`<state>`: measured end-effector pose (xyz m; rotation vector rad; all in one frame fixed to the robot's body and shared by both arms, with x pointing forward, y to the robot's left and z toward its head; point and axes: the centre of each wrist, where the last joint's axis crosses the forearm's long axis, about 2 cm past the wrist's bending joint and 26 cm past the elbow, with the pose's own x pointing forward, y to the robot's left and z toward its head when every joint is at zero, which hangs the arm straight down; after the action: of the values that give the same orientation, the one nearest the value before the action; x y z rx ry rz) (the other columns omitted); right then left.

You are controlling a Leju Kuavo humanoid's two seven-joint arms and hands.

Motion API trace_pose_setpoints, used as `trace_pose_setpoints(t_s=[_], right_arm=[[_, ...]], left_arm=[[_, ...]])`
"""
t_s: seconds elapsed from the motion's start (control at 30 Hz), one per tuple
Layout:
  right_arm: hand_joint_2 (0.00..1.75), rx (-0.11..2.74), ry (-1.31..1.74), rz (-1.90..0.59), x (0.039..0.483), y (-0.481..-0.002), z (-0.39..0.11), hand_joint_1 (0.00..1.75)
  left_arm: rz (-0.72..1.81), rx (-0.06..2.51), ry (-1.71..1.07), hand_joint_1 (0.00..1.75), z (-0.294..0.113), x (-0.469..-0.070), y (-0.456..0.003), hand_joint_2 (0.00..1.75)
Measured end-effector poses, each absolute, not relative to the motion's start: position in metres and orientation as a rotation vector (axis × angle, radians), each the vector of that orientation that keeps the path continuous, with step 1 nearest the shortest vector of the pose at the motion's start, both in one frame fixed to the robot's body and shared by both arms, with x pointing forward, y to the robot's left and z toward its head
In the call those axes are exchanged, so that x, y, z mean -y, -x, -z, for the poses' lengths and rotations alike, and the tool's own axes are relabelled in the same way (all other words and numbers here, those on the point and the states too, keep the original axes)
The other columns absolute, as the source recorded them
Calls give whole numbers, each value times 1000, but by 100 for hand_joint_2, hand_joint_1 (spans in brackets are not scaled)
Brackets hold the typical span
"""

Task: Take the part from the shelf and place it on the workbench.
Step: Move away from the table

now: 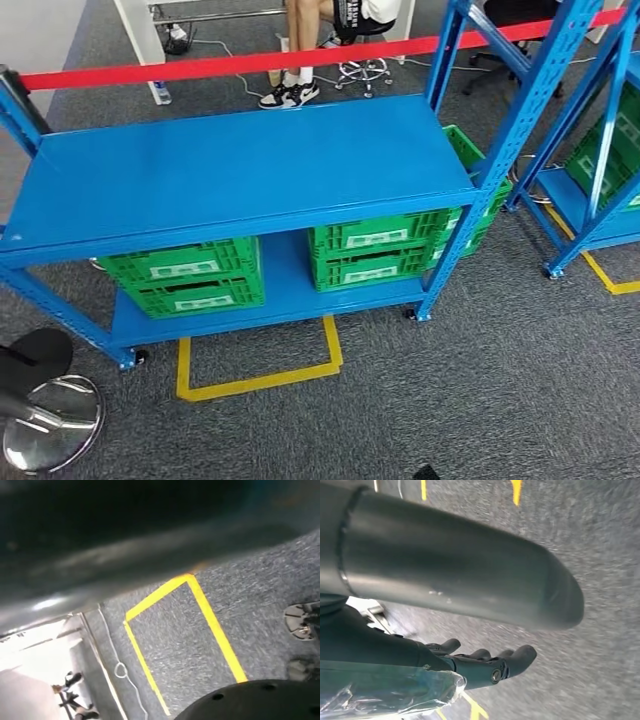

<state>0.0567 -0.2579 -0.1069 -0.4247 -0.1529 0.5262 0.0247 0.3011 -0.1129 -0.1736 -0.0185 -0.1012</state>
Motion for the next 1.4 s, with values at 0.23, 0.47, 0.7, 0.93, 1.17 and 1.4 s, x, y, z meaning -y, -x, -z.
trace_pose_setpoints(t_s=[0.23,0.47,0.7,0.93,1.17,1.4], right_arm=[[0,149,424,-527,259,-54,107,0],[0,154,425,-525,259,-55,107,0],[0,153,425,-525,259,-54,107,0],[0,158,425,-525,259,-56,107,0],[87,111,424,-488,259,-54,107,0],[0,96,410,-452,260,-55,107,0]], left_arm=[[101,18,177,0,113,-299,-24,0],[101,15,174,0,113,-301,-23,0],[101,15,176,0,113,-300,-23,0],[101,16,175,0,113,-301,-24,0],[103,18,176,0,113,-300,-24,131],[108,18,172,0,113,-302,-26,0]])
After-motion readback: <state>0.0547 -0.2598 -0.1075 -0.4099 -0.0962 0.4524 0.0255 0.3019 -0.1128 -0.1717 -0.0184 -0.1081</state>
